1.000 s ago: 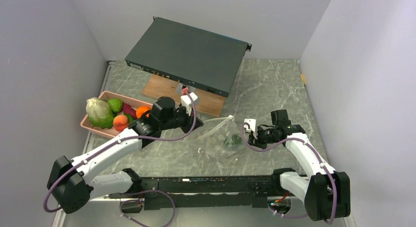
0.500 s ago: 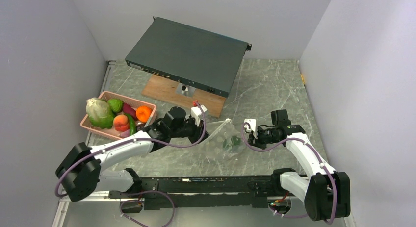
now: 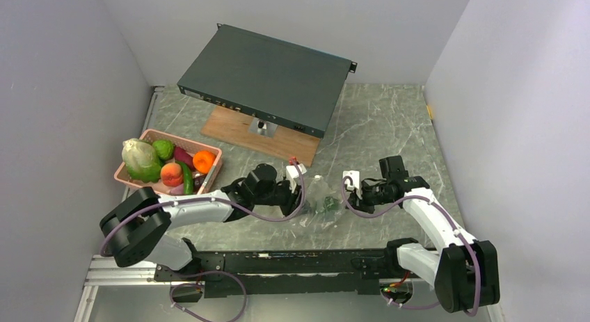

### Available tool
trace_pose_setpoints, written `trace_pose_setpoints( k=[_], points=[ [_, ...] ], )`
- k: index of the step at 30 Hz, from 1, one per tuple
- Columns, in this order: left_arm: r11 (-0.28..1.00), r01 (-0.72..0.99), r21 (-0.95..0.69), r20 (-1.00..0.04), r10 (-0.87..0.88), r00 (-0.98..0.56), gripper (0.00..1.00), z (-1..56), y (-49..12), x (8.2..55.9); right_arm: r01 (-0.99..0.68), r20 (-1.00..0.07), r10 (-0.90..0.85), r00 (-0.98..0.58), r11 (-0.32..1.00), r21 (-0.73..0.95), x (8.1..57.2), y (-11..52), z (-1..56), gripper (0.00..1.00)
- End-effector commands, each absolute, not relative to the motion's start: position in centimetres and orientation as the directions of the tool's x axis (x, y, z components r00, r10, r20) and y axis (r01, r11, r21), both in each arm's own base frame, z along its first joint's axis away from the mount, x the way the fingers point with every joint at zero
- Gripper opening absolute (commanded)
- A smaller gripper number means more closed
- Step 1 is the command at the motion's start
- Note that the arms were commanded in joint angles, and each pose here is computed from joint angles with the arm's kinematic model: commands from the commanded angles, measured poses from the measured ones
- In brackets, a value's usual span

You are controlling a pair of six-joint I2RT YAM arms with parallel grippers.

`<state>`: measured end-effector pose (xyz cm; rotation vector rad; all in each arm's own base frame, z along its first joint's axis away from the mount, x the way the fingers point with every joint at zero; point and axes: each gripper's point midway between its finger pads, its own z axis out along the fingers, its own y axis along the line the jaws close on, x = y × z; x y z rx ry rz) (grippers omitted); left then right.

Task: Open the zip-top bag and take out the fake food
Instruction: Pick up the fake vegetable from the zipper food storage bag.

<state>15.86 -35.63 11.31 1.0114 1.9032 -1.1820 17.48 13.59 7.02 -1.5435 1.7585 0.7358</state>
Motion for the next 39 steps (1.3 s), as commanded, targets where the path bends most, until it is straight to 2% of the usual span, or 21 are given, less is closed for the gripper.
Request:
trace_pose_setpoints(
  k=[1,8,16,21,24,29,33,39],
  points=[
    [0.202,0.907,-0.368,-0.884,0.225,-0.409,0.35,12.3,-37.6,15.1,-0.997,-0.828,-0.560,-0.040,0.083,-0.007,16.7,14.9,7.6,0.11],
    [0.195,0.924,-0.329,-0.886,0.275,-0.374,0.36,10.6,-39.0,14.6,-0.999,-0.829,-0.558,-0.025,0.046,-0.002,16.3,15.6,7.3,0.18],
    [0.300,0.916,-0.266,-0.893,0.280,-0.351,0.39,9.3,-38.9,16.5,-1.000,-0.823,-0.567,-0.017,0.029,0.000,16.2,16.1,6.5,0.22],
    [0.397,0.880,-0.262,-0.904,0.217,-0.368,0.40,9.9,-37.9,17.9,-0.999,-0.824,-0.566,-0.025,0.036,0.005,16.4,16.2,6.5,0.25],
    [0.409,0.869,-0.279,-0.911,0.174,-0.374,0.44,10.7,-37.5,17.8,-0.999,-0.830,-0.556,-0.040,0.047,0.016,16.5,16.2,7.0,0.35],
    [0.424,0.845,-0.326,-0.893,0.155,-0.422,0.45,10.4,-37.7,17.8,-0.999,-0.842,-0.537,-0.049,0.030,0.039,16.1,16.5,7.8,0.45],
    [0.431,0.839,-0.332,-0.892,0.144,-0.428,0.45,10.4,-37.7,18.0,-0.991,-0.864,-0.487,-0.128,0.104,0.088,17.5,16.9,9.7,0.54],
    [0.484,0.819,-0.308,-0.893,0.150,-0.424,0.44,10.5,-36.5,18.6,-0.976,-0.902,-0.378,-0.210,0.134,0.171,18.4,17.8,12.6,0.58]
  ],
)
